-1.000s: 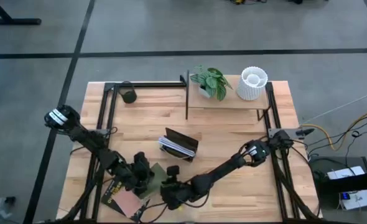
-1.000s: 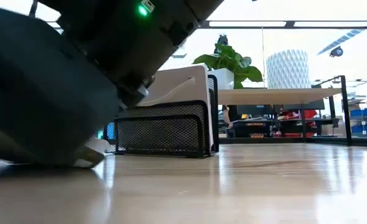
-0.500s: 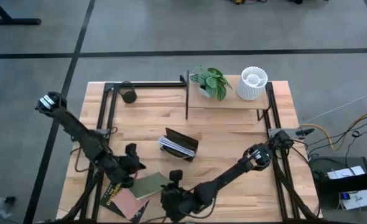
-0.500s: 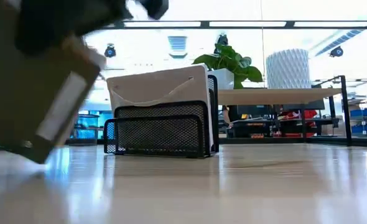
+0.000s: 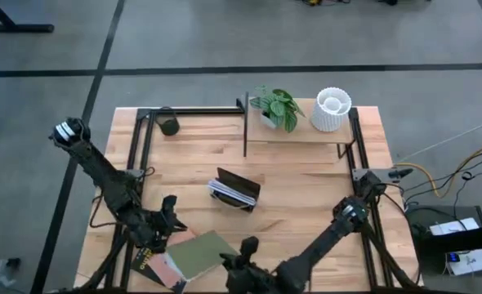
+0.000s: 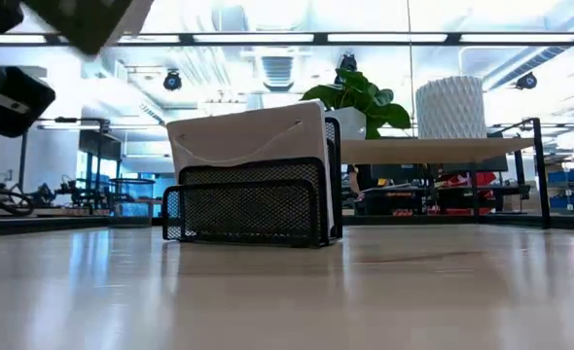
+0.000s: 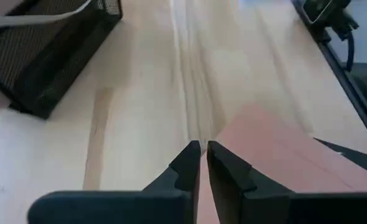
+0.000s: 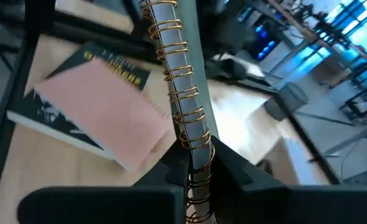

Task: Stock shelves
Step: Put the green notebook into the black mesh bookshelf

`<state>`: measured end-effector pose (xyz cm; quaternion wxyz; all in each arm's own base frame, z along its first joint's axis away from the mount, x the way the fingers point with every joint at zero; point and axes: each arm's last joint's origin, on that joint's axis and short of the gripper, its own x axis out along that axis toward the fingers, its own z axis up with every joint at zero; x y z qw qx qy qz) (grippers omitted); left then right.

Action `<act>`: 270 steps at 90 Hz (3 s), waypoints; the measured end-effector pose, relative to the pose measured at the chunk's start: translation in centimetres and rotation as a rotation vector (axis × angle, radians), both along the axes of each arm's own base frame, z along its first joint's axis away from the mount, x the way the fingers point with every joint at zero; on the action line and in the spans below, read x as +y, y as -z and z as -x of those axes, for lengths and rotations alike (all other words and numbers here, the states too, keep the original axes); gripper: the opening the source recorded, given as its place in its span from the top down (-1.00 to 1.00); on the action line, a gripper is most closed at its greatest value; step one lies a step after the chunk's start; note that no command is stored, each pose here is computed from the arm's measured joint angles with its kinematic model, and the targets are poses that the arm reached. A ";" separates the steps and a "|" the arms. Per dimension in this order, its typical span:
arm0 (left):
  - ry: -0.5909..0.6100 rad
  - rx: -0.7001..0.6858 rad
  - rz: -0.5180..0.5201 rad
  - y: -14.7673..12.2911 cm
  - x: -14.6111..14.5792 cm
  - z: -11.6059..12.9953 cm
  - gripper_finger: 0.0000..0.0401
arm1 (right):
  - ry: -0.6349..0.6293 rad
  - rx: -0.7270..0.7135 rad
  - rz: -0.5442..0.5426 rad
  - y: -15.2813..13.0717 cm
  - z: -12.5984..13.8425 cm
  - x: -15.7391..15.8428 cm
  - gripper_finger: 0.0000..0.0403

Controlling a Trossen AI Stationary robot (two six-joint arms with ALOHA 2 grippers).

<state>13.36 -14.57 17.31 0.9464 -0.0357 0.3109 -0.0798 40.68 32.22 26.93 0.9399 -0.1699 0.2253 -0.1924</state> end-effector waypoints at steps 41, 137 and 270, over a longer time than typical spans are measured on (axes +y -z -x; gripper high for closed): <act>0.167 -0.414 -0.214 -0.2 -2.6 -2.3 0.18 | 0.019 -0.011 -0.035 -0.5 1.2 0.4 0.93; 0.167 -0.508 -0.249 -3.2 -4.4 -3.9 -0.15 | 0.035 -0.026 -0.022 -0.6 1.2 0.3 0.88; 0.083 -0.714 -0.147 -7.7 -3.0 -2.9 0.89 | 0.110 -0.018 -0.171 0.9 -2.7 -3.9 0.85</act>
